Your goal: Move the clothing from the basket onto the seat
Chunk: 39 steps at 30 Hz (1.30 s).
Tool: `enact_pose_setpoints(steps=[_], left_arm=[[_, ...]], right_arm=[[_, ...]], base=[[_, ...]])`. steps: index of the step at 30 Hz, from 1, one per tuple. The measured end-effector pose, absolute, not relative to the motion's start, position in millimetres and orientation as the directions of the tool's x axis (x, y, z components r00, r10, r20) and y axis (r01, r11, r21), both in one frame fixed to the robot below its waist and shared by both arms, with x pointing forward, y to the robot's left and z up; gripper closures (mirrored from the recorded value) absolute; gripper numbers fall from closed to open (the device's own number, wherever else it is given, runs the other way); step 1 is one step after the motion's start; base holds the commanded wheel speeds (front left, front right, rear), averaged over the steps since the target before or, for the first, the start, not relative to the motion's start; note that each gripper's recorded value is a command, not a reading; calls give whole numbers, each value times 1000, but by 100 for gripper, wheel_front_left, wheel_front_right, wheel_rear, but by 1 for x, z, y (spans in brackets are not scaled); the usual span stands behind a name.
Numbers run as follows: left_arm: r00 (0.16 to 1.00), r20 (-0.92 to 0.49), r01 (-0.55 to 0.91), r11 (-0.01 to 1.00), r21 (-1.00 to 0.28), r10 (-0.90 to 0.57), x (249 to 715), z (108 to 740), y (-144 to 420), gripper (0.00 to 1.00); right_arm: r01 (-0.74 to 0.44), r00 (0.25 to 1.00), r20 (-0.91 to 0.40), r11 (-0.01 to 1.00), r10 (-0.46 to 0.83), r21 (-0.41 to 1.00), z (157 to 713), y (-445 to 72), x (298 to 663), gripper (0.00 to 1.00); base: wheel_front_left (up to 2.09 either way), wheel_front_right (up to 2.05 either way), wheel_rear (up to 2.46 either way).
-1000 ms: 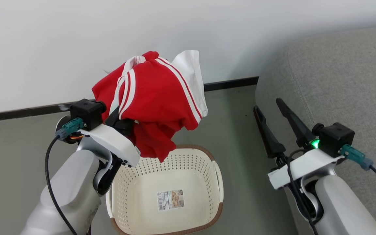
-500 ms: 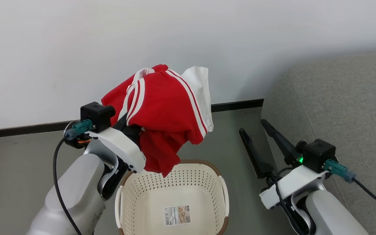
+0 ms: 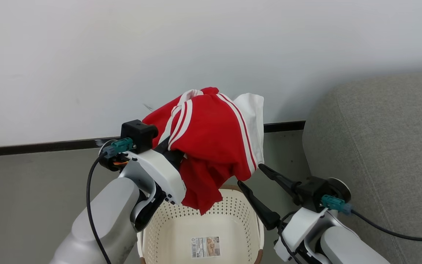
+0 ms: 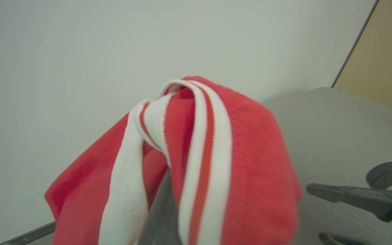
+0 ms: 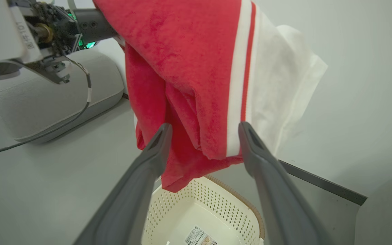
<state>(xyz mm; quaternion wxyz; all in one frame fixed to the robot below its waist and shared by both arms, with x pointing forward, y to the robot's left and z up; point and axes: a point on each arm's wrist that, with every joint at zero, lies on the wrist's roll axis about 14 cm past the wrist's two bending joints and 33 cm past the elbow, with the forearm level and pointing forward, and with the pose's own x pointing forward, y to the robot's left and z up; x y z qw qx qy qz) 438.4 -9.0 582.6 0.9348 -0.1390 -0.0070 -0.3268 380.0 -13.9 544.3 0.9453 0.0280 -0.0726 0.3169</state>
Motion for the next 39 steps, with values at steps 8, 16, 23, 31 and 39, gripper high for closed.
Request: enact_pose_setpoints(steps=[8, 16, 23, 31, 39], left_arm=[[775, 85, 625, 737, -259, -627, 430, 581, -15, 100], [754, 75, 647, 719, -253, -652, 419, 581, -22, 100], [740, 58, 659, 706, -258, -670, 410, 578, -26, 100], [725, 35, 669, 691, -274, -688, 402, 574, -30, 100], [724, 35, 667, 687, -289, -689, 400, 573, -30, 100]], right_arm=[[-673, 728, 127, 737, 674, -58, 543, 13, 382, 0], [-703, 700, 98, 707, 707, -76, 538, 30, 387, 0], [-720, 686, 68, 690, 724, -76, 531, 40, 390, 0], [-749, 652, 49, 653, 756, -112, 531, 55, 393, 0], [-753, 645, 37, 643, 763, -137, 531, 60, 400, 100]], base=[[0, 0, 0], [0, 0, 0], [0, 0, 0], [0, 0, 0], [0, 0, 0]])
